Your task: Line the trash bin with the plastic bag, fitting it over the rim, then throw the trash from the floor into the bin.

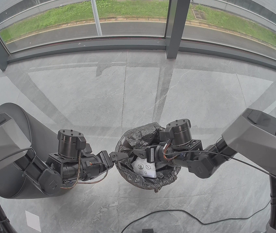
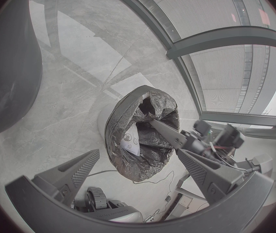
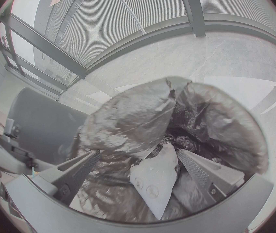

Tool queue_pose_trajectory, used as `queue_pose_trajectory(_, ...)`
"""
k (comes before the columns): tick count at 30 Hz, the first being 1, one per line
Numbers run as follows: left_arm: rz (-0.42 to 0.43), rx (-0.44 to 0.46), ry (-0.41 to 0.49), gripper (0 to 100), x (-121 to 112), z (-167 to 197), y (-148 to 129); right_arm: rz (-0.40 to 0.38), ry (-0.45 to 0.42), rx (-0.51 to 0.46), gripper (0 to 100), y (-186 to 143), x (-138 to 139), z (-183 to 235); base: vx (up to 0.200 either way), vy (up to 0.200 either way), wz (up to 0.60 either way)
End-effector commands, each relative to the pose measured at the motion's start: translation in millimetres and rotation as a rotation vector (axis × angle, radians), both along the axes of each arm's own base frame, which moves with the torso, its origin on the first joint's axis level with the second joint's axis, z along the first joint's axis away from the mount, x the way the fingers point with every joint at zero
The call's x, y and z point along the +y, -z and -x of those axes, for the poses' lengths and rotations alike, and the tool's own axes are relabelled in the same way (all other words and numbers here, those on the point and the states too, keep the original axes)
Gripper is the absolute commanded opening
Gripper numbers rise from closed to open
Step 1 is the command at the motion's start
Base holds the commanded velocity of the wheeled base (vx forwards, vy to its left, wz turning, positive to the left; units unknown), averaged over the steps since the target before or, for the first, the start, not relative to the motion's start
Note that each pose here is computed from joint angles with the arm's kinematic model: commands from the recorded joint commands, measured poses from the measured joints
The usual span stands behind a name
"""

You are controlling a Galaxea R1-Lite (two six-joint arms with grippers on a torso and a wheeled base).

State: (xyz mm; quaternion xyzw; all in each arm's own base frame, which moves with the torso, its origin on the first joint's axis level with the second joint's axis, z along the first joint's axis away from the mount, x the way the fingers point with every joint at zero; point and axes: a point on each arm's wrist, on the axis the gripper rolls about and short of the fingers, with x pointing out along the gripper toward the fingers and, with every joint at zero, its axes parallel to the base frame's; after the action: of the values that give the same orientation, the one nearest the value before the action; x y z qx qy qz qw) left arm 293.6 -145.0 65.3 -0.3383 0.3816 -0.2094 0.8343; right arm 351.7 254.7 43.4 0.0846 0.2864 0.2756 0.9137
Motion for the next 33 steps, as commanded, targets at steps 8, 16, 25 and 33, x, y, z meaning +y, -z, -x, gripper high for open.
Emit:
queue_pose_trajectory(8,0.045,-0.128,-0.011,100,4,21,-40,0.028,0.015,-0.056,100,-64,-32,92,0.0,0.0,0.0)
queue_pose_trajectory(16,0.009,-0.47,-0.072,100,44,67,-122,0.157,0.277,-0.161,100,-99,-103,92,0.0,0.0,0.0)
queue_pose_trajectory(25,-0.337,-0.743,-0.225,100,105,196,-183,0.296,0.708,-0.441,100,-166,-193,160,0.0,0.0,0.0)
queue_pose_trajectory(33,-0.52,-0.807,-0.316,100,152,307,-160,0.456,0.944,-0.742,100,-188,-255,300,0.0,0.0,0.0)
